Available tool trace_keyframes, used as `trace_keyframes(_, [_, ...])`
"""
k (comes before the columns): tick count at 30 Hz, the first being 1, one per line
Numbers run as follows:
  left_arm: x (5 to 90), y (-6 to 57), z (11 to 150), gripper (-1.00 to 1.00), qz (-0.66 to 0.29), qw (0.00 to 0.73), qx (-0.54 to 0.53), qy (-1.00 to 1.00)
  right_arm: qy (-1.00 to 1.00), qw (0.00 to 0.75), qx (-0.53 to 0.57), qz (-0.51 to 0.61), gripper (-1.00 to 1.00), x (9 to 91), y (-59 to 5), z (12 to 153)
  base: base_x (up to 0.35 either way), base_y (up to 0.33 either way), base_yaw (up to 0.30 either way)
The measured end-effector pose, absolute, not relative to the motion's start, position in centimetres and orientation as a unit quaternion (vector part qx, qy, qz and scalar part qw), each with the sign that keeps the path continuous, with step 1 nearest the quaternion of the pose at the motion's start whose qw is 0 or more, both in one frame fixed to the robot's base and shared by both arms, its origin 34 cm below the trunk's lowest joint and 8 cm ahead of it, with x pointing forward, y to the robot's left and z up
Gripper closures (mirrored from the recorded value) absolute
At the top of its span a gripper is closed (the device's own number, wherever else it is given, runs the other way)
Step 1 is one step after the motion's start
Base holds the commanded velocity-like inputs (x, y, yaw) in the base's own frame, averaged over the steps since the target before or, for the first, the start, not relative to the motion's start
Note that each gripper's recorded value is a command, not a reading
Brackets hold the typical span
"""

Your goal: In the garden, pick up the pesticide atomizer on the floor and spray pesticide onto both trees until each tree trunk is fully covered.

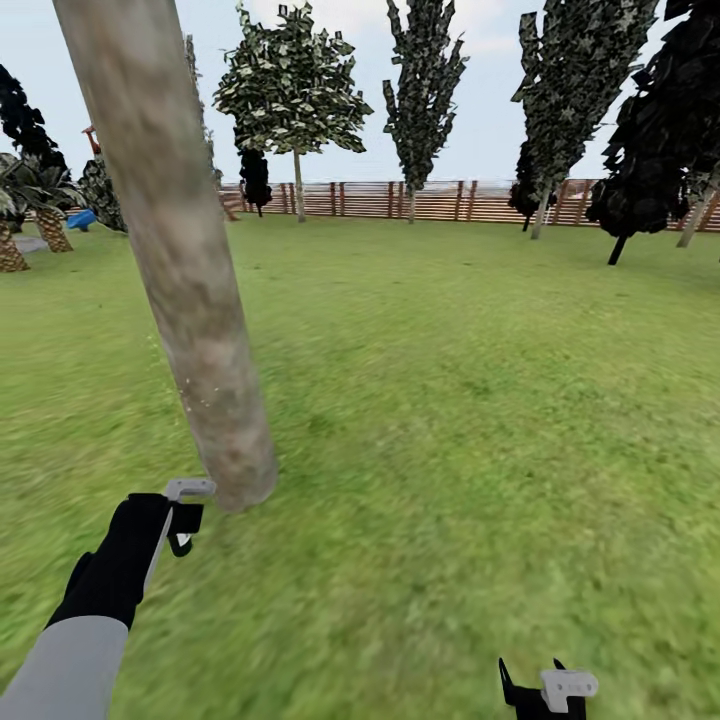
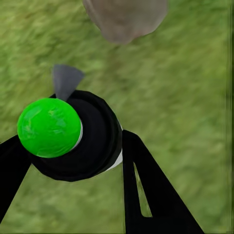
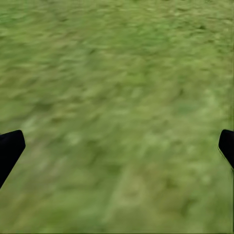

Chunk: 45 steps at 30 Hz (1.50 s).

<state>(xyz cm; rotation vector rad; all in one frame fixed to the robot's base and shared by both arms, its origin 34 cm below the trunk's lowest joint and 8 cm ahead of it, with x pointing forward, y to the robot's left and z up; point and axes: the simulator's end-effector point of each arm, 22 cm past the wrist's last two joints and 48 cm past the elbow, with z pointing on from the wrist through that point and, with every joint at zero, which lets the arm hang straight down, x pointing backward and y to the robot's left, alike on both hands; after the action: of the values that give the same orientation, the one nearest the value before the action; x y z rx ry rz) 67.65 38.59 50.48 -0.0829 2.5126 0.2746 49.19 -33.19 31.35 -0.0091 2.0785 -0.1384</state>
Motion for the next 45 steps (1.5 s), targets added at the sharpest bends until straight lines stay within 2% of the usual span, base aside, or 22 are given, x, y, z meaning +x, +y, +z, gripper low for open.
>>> trace_keyframes(9, [65.9, 40.0, 48.8, 1.00, 0.102, 0.284, -0.053, 0.952, 0.861, 0.505, -0.004, -0.057, -1.00, 49.2, -33.2, 31.3, 0.295, -0.062, 0.006])
trace_keyframes(20, [62.8, 39.7, 45.6, 1.00, 0.096, 0.262, -0.054, 0.959, 0.862, 0.505, -0.004, -0.057, -1.00, 49.2, -33.1, 31.3, 0.031, 0.000, 0.162])
trace_keyframes(25, [61.7, 40.2, 44.2, 1.00, 0.098, 0.247, -0.057, 0.962, 0.861, 0.505, -0.005, -0.057, -1.00, 49.2, -33.2, 31.3, 0.287, 0.000, 0.004])
trace_keyframes(30, [61.9, 39.9, 43.5, 1.00, 0.097, 0.261, -0.049, 0.959, 0.861, 0.505, -0.005, -0.057, -1.00, 49.2, -33.1, 31.4, 0.333, -0.014, 0.000])
trace_keyframes(36, [60.6, 39.8, 42.4, 1.00, 0.081, 0.255, -0.068, 0.961, 0.861, 0.505, -0.005, -0.056, -1.00, 49.2, -33.0, 31.3, 0.166, -0.218, 0.036])
trace_keyframes(45, [61.6, 38.1, 42.5, 1.00, 0.075, 0.279, -0.061, 0.955, 0.861, 0.505, -0.005, -0.056, -1.00, 49.2, -33.0, 31.3, 0.172, -0.241, 0.260])
